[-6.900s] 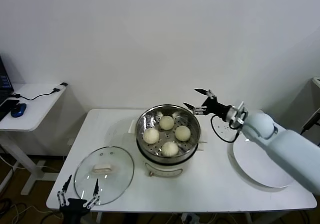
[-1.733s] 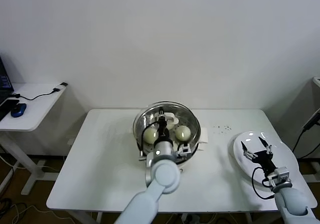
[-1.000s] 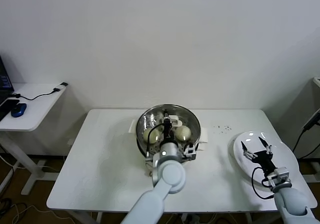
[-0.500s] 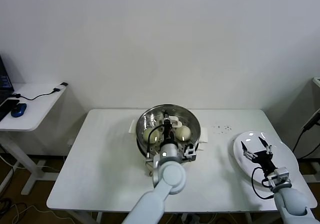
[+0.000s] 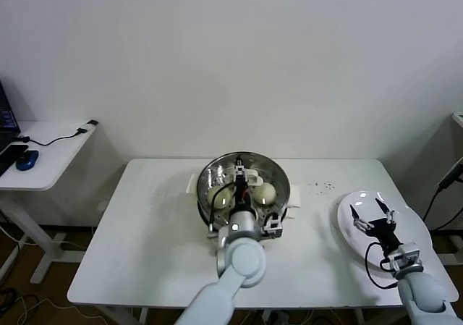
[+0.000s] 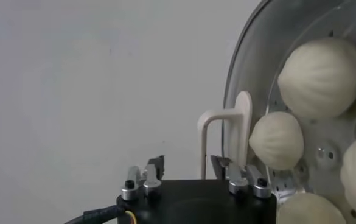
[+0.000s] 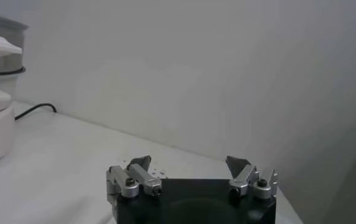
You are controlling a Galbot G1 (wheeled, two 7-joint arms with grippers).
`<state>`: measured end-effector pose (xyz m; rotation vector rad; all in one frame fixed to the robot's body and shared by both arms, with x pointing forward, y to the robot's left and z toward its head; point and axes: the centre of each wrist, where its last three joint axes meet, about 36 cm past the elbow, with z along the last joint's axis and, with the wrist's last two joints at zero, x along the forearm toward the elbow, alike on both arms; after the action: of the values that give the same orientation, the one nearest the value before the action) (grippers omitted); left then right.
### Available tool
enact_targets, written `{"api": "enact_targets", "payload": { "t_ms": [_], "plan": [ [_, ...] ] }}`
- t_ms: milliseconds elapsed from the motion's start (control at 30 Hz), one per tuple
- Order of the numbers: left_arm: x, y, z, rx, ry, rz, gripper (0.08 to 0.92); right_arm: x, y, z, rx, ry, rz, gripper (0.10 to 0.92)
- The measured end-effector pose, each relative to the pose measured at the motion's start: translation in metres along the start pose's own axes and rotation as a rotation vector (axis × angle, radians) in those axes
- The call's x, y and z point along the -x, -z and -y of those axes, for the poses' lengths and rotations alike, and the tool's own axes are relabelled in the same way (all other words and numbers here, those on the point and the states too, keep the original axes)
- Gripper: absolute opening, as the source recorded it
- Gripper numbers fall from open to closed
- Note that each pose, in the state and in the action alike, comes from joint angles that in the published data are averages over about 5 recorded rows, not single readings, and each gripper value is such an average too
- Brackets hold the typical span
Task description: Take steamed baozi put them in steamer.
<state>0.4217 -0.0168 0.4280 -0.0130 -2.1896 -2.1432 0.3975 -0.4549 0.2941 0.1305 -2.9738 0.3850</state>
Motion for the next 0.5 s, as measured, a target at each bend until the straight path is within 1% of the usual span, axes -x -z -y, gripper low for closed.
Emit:
{"api": "enact_targets", "payload": {
  "t_ms": [167, 267, 367, 500],
  "plan": [
    [-0.012, -0.009, -0.006, -0.023, 0.0, 0.016, 0.718, 0.0, 0.001, 0.002, -0.002, -0.003, 0.0, 0.823],
    [-0.021, -0.017, -0.011, -0.047, 0.002, 0.025, 0.789, 0.0, 0.002, 0.004, -0.005, -0.006, -0.003, 0.823],
    [-0.031, -0.027, -0.018, -0.08, 0.008, 0.033, 0.818, 0.0, 0.004, 0.005, -0.007, -0.01, -0.007, 0.823],
    [-0.045, -0.044, -0.027, -0.136, 0.024, 0.045, 0.822, -0.002, 0.007, 0.006, -0.013, -0.012, -0.02, 0.823]
  ]
}}
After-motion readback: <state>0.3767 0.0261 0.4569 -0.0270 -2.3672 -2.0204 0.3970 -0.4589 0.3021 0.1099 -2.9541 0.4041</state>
